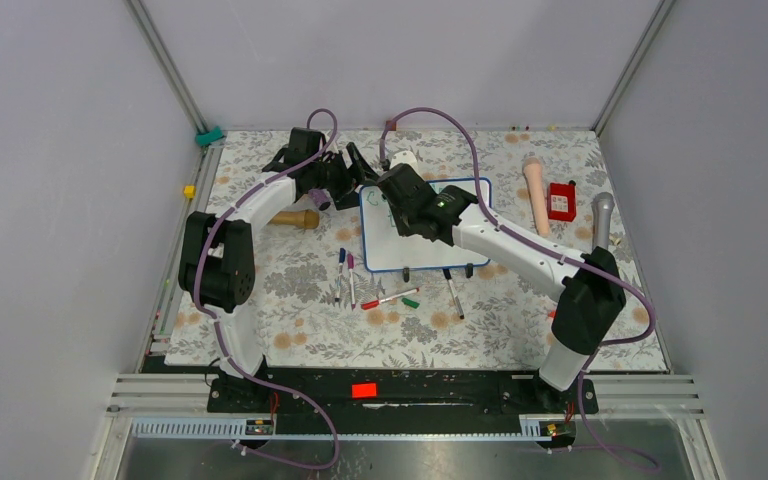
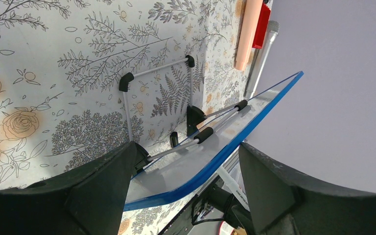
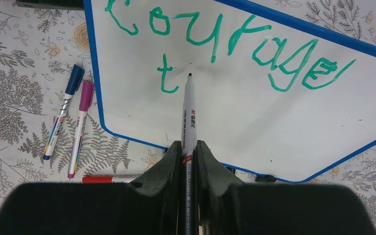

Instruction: Write a sentence on the whiteboard

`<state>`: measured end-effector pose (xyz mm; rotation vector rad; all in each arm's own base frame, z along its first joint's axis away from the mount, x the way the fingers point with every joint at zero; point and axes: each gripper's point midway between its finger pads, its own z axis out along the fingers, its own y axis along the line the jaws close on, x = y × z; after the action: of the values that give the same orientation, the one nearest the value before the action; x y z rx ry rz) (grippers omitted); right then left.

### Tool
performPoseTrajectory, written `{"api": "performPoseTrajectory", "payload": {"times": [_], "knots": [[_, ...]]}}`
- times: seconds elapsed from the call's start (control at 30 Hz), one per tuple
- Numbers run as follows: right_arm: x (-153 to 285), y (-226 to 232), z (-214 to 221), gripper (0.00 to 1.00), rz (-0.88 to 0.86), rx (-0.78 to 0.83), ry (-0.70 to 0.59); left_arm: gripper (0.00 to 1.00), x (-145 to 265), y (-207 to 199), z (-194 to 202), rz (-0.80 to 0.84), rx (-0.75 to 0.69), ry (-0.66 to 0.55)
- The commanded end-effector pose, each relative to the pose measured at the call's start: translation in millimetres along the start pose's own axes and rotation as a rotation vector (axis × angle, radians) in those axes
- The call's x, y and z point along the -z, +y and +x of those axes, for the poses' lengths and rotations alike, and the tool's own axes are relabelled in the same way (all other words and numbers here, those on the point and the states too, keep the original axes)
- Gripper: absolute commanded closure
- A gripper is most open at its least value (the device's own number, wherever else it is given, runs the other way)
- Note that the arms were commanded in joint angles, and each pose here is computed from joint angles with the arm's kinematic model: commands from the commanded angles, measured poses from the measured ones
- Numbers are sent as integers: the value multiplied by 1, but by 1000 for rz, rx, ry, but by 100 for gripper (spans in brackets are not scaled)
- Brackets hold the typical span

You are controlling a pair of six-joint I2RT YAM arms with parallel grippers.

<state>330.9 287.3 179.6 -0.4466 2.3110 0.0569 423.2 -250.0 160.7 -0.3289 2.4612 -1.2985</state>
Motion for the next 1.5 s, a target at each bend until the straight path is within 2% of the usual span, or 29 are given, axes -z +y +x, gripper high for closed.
{"api": "performPoseTrajectory", "payload": {"times": [0.0, 1.47], "knots": [[6, -10, -18, 100, 46, -13, -51, 23, 12, -22, -2, 50, -58, -22], [-3, -9, 2, 100, 25, 8, 4, 23, 15, -21, -3, 33, -55, -44]]}}
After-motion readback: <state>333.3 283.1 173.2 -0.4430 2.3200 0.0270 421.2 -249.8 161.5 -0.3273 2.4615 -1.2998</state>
